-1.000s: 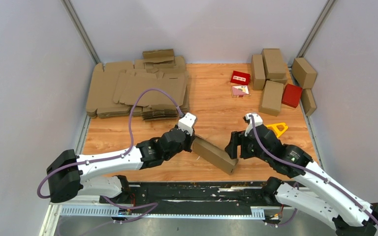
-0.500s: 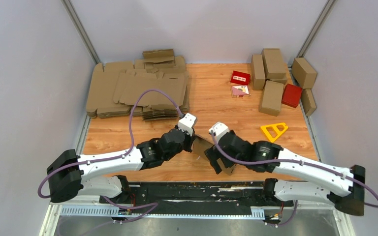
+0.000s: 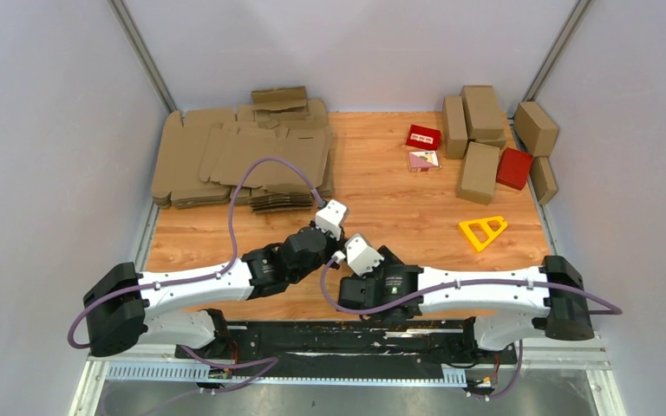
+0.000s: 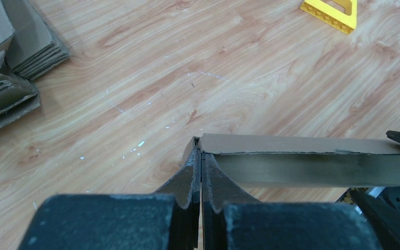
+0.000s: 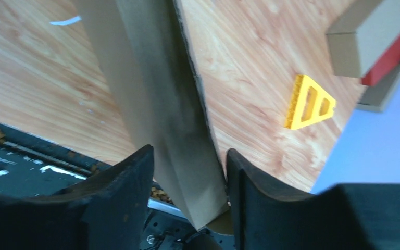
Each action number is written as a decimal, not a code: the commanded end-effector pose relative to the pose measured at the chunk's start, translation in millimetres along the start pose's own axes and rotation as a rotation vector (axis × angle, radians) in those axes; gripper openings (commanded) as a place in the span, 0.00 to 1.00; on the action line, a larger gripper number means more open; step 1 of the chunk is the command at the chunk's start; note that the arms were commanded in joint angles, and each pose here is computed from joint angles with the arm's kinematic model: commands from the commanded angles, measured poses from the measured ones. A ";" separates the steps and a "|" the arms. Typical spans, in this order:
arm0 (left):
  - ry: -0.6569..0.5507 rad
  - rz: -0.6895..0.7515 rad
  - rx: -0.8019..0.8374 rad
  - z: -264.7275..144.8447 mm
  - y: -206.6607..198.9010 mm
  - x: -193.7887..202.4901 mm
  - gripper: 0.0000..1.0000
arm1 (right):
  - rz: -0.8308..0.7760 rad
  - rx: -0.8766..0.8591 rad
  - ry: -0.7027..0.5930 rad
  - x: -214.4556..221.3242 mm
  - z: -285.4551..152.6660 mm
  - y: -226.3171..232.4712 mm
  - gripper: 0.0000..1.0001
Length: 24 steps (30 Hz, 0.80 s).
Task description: Fold the paper box
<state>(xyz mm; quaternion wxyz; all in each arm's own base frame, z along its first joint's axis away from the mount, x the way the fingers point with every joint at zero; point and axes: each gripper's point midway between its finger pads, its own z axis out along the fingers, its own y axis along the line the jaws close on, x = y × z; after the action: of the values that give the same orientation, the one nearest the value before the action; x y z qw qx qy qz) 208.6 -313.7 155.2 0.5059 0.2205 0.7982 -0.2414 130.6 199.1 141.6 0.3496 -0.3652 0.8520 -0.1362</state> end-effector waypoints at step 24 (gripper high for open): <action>0.043 -0.130 0.039 -59.7 20.6 -5.5 0.40 | -0.022 0.181 -0.011 2.5 -0.3 -6.9 0.23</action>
<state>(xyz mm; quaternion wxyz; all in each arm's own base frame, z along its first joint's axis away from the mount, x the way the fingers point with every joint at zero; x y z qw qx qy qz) 183.7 -265.7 167.2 0.4810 0.1954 0.8148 -0.2578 134.5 187.2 145.0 0.3835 -0.3452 0.8230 -0.2374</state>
